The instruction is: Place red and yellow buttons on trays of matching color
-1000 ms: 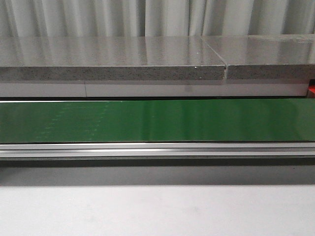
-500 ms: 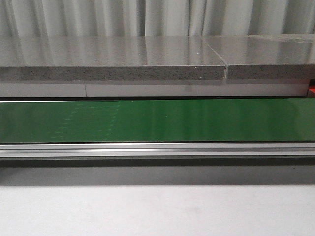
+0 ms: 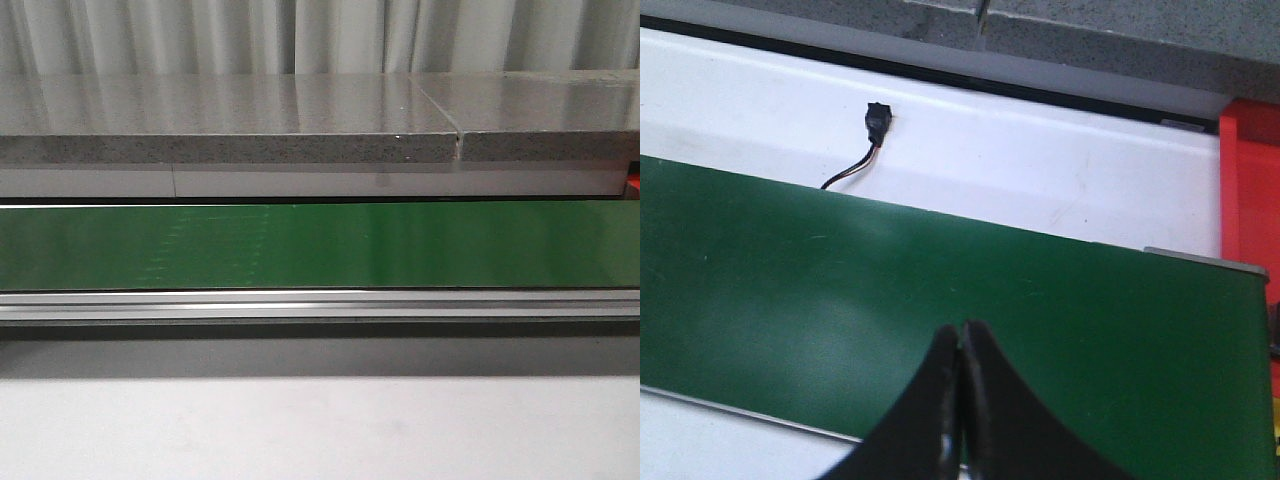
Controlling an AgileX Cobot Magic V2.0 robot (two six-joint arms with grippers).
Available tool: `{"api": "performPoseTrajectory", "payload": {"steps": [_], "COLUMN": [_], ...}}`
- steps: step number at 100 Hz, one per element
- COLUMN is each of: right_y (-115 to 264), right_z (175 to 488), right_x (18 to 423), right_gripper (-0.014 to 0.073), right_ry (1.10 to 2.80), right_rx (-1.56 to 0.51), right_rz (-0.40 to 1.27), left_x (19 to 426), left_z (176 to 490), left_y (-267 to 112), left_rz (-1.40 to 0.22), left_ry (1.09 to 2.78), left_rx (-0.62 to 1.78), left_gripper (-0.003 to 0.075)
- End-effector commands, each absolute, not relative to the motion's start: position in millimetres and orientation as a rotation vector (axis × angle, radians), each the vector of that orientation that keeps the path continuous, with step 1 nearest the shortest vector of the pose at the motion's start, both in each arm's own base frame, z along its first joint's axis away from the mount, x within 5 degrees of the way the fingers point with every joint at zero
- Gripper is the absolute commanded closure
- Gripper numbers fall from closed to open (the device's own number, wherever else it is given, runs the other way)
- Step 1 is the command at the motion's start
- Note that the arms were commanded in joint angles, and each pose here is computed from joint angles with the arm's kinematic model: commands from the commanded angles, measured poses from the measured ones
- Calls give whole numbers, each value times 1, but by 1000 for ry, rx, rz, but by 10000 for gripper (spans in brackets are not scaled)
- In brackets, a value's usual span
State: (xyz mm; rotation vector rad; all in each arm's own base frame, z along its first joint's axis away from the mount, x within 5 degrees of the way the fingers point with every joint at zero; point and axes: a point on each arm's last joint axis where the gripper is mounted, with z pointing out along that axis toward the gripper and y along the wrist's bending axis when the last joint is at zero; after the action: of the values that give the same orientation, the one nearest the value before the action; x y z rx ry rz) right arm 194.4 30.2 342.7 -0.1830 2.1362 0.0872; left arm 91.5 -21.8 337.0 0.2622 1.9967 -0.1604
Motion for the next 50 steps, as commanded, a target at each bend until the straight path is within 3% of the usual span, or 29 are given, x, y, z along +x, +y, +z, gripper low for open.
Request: {"api": "performPoseTrajectory", "payload": {"steps": [1,50], "right_y": [27,13], "right_z": [357,330], "right_x": [178,86], "right_gripper": [662,662], "right_ry": [1966,1795], "right_rx": [-185,-169], "right_rz": [77,84], "left_x": [93,93], "left_z": [351,351], "left_y": [-23,-23], "left_rz": [-183,-183], "left_ry": [1912,1912], "left_rx": [232,232], "left_gripper": [741,741]}}
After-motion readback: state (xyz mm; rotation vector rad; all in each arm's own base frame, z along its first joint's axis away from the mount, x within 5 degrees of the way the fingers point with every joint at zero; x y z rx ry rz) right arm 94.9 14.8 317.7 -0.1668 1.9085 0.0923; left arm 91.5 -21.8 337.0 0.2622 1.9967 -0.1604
